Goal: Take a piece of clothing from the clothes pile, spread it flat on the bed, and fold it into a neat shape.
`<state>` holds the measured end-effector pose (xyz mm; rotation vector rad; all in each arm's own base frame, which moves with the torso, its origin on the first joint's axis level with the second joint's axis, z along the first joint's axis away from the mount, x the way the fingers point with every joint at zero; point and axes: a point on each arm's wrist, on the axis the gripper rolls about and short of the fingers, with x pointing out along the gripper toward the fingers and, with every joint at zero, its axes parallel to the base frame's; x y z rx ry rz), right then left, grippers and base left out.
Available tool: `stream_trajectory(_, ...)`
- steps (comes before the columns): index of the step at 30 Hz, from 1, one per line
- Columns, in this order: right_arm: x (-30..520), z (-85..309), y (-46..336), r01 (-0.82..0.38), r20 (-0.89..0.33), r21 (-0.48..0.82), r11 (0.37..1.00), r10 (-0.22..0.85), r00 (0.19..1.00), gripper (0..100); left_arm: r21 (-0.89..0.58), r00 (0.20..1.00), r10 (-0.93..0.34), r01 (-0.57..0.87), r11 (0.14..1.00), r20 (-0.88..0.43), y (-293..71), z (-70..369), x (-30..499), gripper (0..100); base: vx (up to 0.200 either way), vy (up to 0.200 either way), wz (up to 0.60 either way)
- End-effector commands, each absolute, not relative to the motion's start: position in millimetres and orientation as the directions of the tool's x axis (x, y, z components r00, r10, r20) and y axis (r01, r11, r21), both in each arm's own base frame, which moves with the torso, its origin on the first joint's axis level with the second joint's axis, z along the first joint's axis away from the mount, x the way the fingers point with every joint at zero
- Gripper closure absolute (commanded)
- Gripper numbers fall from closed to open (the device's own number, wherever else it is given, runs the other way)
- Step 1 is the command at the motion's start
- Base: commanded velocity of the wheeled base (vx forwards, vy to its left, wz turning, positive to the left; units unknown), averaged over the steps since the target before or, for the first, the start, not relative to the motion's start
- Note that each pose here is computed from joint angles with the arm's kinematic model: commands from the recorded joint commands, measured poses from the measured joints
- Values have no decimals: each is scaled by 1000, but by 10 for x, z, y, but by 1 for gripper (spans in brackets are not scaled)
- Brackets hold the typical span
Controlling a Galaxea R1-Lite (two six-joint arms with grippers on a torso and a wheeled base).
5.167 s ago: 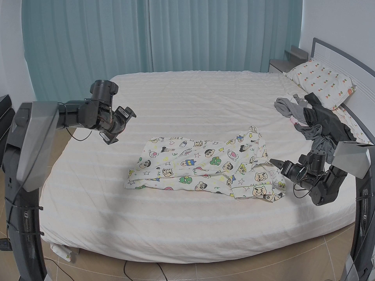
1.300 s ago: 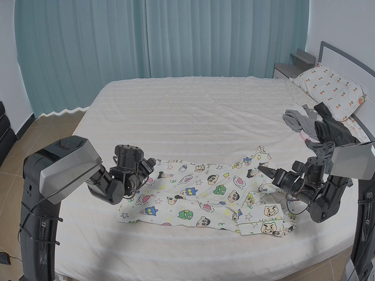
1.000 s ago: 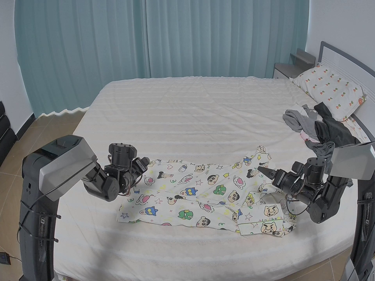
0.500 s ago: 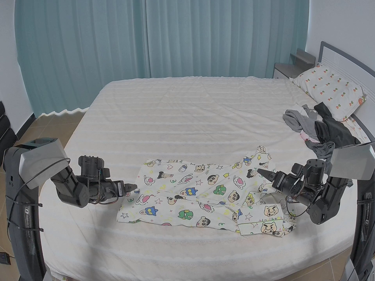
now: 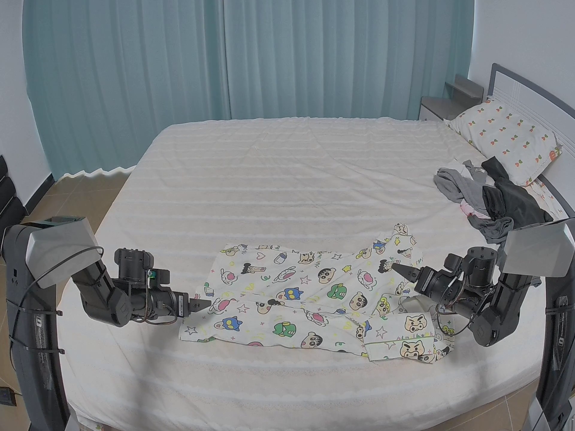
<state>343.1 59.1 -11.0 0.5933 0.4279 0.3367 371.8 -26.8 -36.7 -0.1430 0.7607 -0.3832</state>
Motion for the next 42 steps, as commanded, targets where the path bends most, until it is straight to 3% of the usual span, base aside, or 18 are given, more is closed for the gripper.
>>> stream_trajectory(1,3430,-115,595,-181,-289,599,780,422,859,0,-267,645,-399,298,917,-652,-325,-419,3706,0,0,0,0)
stream_trajectory(17,3429,-120,601,-182,-291,599,780,423,858,0,-274,619,-421,323,906,-663,-443,-555,3670,0,0,0,0)
stream_trajectory(18,3429,-120,601,-183,-291,598,780,425,857,0,-274,620,-421,323,906,-662,-443,-554,3672,100,0,0,0)
stream_trajectory(42,3431,-109,574,-177,-295,595,784,418,859,0,-275,609,-401,293,916,-685,-348,-467,3498,100,0,0,0)
